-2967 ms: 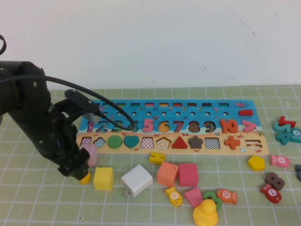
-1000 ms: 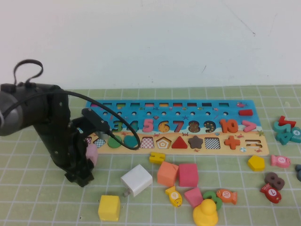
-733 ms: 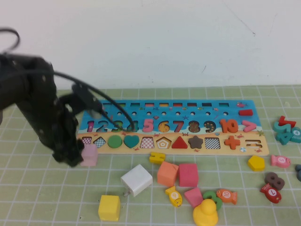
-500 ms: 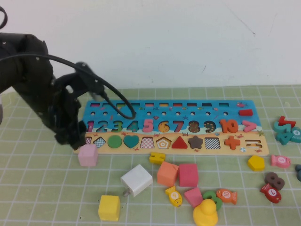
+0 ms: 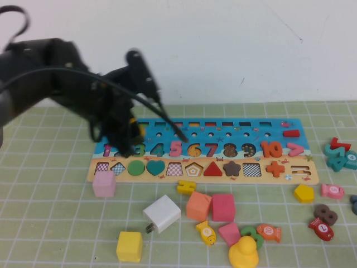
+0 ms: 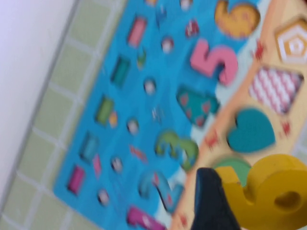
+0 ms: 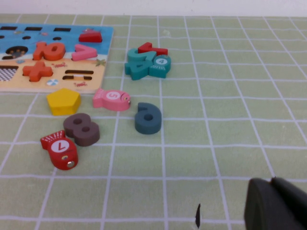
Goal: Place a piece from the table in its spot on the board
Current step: Place the "number 6" into the hole of the number 6
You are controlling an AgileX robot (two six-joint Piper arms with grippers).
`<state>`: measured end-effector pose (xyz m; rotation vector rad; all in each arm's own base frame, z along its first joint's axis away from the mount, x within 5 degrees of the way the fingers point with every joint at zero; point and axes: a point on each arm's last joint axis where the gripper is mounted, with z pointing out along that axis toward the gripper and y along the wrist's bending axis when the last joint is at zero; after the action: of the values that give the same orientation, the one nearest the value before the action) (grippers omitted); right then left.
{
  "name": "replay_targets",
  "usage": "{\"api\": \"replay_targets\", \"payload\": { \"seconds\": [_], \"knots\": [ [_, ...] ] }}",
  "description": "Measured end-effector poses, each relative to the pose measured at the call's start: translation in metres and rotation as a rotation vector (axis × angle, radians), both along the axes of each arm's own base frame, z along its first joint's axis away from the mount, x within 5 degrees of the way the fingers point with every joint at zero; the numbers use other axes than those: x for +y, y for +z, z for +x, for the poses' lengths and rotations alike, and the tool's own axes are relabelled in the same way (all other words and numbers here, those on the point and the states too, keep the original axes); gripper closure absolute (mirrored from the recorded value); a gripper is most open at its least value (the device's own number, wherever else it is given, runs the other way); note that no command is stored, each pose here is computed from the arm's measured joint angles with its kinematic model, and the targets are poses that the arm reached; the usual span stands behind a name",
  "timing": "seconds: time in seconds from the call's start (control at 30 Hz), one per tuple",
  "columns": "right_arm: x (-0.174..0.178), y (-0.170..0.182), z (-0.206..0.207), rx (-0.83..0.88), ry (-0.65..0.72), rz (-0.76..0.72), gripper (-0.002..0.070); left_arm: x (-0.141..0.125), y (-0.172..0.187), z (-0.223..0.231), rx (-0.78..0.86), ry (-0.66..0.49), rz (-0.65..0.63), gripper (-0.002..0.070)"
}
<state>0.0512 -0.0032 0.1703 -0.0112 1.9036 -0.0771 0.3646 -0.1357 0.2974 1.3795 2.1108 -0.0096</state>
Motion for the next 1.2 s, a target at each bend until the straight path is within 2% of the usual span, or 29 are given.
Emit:
{"api": "replay_targets", "payload": {
  "seconds": [0.2,0.4,0.57,0.73,0.83,1.07,1.2],
  "knots": [
    [0.0,0.0,0.0,0.0,0.0,0.0,0.0678,-0.039,0.003,0.022,-0.083,-0.083,0.024,0.0318],
    [0.0,0.0,0.0,0.0,0.0,0.0,0.0678,-0.071,0.006,0.053,-0.149,-0.105,-0.046,0.0318],
    [0.0,0.0,0.0,0.0,0.0,0.0,0.0678,-0.08,-0.009,0.068,-0.15,-0.175,-0.012,0.0318],
    [0.0,0.0,0.0,0.0,0.0,0.0,0.0678,-0.082,-0.041,0.067,-0.081,-0.407,0.145,0.0318],
    [0.0,0.0,0.0,0.0,0.0,0.0,0.0678,-0.085,-0.056,0.067,-0.056,-0.515,0.17,0.0318],
    [0.0,0.0,0.0,0.0,0.0,0.0,0.0678,-0.096,-0.071,0.071,-0.057,-0.537,0.09,0.0318],
    [0.0,0.0,0.0,0.0,0.0,0.0,0.0678,-0.098,-0.082,0.074,-0.039,-0.538,0.089,0.0318]
  ]
}}
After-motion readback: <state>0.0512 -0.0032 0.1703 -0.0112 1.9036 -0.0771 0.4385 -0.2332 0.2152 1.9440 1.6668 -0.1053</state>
